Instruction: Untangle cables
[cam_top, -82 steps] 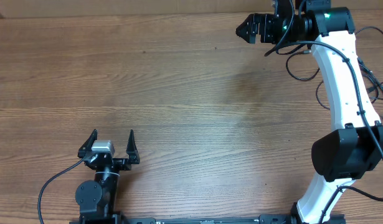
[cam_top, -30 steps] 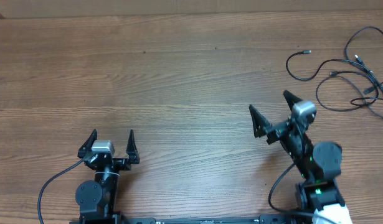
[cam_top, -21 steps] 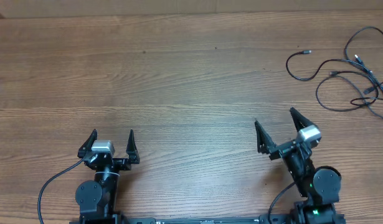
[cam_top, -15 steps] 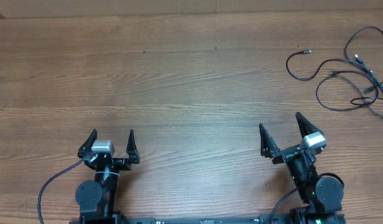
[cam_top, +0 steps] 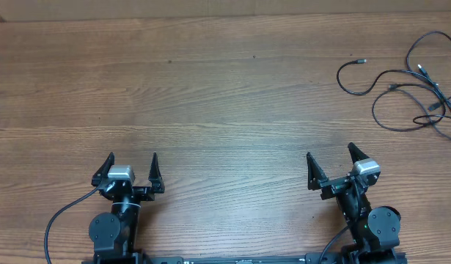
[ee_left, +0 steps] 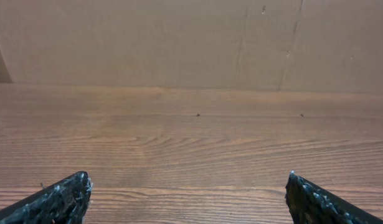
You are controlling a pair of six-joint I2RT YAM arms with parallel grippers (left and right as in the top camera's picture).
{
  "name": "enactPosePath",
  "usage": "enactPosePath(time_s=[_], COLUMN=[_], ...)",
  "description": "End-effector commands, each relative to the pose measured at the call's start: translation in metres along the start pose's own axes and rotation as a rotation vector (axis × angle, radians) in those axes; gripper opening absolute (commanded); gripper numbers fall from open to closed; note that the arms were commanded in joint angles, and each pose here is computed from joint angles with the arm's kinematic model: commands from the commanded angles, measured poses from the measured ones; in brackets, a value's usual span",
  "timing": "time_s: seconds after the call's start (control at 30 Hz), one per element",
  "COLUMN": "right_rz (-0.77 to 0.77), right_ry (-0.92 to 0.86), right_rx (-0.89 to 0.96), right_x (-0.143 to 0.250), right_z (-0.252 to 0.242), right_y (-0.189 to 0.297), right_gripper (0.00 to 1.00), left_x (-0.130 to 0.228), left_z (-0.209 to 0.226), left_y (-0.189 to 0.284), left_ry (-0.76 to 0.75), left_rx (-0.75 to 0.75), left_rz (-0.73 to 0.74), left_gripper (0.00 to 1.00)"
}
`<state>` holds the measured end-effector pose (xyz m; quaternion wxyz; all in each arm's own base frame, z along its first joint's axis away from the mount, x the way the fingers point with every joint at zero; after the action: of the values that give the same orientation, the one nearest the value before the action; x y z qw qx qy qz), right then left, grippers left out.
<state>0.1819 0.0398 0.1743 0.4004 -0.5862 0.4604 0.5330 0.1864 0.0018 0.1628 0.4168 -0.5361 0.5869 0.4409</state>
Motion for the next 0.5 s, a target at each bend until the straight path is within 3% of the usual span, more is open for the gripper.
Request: enactPosePath(time_s=[0.0,0.47], right_rz=[0.0,0.0], right_ry=[-0.001,-0.001], right_rx=[0.02,0.029], right_x=[0.0025,0.0026], right_z=[-0.0022,-0.0039], right_y=[0.0,0.0001], right_gripper=[1.0,1.0], left_x=[0.0008,0.0008], left_z=[0.0005,0.0005], left_y=[0.0002,0.0002], left_ry=[-0.01,-0.01], left_rx=[-0.006,-0.006], left_rz=[-0.003,-0.003], left_gripper=[1.0,1.0])
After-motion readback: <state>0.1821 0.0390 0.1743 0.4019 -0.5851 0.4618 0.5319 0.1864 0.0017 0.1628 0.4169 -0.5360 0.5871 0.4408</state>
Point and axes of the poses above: each gripper's point midway between its finger pads, its own y axis back along the fingers, its own z axis along the line the jaws close on, x = y × z, the point moved 6 cm from there along y, back along the fingers, and after that the axes turned 12 degrees about y, right-handed, at the moved point
